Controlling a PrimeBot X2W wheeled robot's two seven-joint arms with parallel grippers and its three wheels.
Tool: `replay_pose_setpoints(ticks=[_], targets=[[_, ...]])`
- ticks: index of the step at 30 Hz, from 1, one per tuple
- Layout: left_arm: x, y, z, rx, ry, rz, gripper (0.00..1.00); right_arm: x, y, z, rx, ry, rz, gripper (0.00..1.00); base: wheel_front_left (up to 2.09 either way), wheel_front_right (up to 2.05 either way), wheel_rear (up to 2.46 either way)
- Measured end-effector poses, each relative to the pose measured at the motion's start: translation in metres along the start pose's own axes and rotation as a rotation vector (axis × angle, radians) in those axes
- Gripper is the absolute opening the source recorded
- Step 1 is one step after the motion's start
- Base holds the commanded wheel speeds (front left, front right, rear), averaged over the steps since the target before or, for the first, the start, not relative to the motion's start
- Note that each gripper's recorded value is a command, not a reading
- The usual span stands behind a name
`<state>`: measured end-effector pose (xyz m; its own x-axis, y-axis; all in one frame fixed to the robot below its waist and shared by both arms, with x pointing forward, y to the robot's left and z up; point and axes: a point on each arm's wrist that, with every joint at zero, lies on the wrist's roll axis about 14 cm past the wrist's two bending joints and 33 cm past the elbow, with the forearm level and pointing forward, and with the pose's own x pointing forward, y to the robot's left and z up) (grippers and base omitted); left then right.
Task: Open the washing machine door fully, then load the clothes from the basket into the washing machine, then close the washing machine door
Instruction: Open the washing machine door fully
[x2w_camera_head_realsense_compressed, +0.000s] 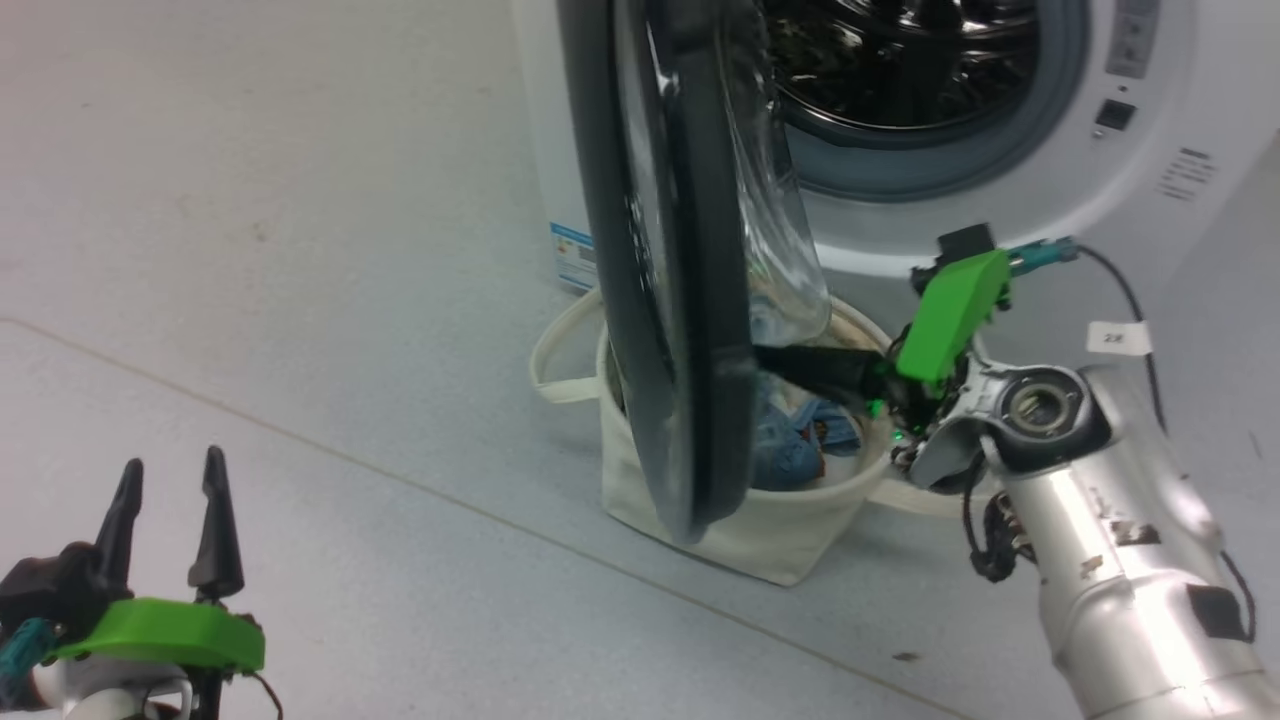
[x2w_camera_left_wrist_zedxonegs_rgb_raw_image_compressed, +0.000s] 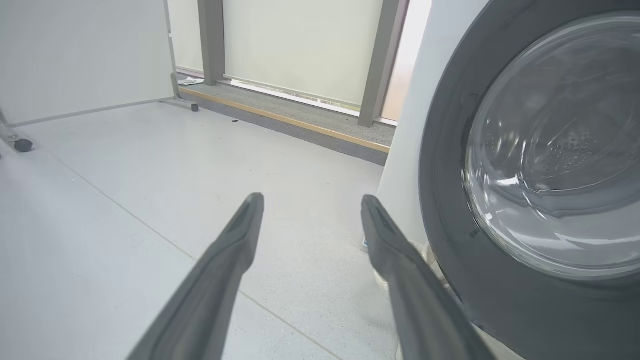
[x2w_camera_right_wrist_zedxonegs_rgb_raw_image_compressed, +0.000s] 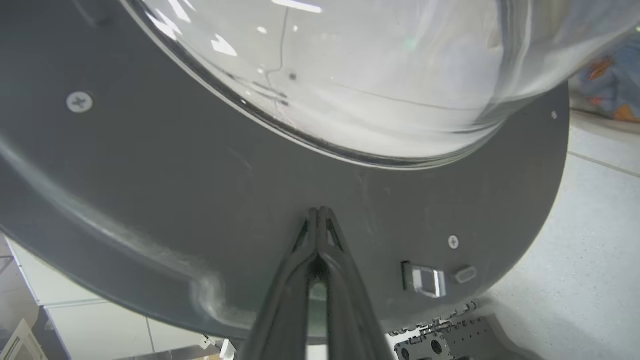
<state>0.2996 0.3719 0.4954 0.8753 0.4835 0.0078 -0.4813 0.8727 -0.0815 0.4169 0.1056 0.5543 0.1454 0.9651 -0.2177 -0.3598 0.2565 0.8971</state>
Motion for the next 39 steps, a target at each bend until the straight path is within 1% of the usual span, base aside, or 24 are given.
replay_pose_setpoints(ticks=[5, 15, 21, 25, 32, 39], targets=[[-0.012, 0.025, 0.006, 0.0, -0.016, 0.062, 1.0, 0.025, 0.016, -0.02, -0.019, 0.081, 0.043, 0.0, 0.0, 0.0, 0.0], [-0.041, 0.065, 0.01, -0.001, -0.028, 0.162, 1.0, 0.062, 0.044, -0.048, -0.025, 0.173, 0.12, 0.0, 0.0, 0.0, 0.0], [-0.05, 0.083, 0.016, 0.009, -0.042, 0.219, 1.0, 0.076, 0.045, -0.061, -0.005, 0.217, 0.136, 0.0, 0.0, 0.0, 0.0], [-0.055, 0.086, 0.017, 0.013, -0.047, 0.232, 1.0, 0.082, 0.045, -0.064, 0.008, 0.228, 0.138, 0.0, 0.0, 0.0, 0.0], [-0.062, 0.094, 0.016, 0.015, -0.046, 0.261, 1.0, 0.09, 0.057, -0.058, -0.022, 0.226, 0.155, 0.0, 0.0, 0.0, 0.0], [-0.061, 0.09, 0.018, 0.006, -0.055, 0.252, 1.0, 0.089, 0.058, -0.05, -0.04, 0.173, 0.144, 0.0, 0.0, 0.0, 0.0]])
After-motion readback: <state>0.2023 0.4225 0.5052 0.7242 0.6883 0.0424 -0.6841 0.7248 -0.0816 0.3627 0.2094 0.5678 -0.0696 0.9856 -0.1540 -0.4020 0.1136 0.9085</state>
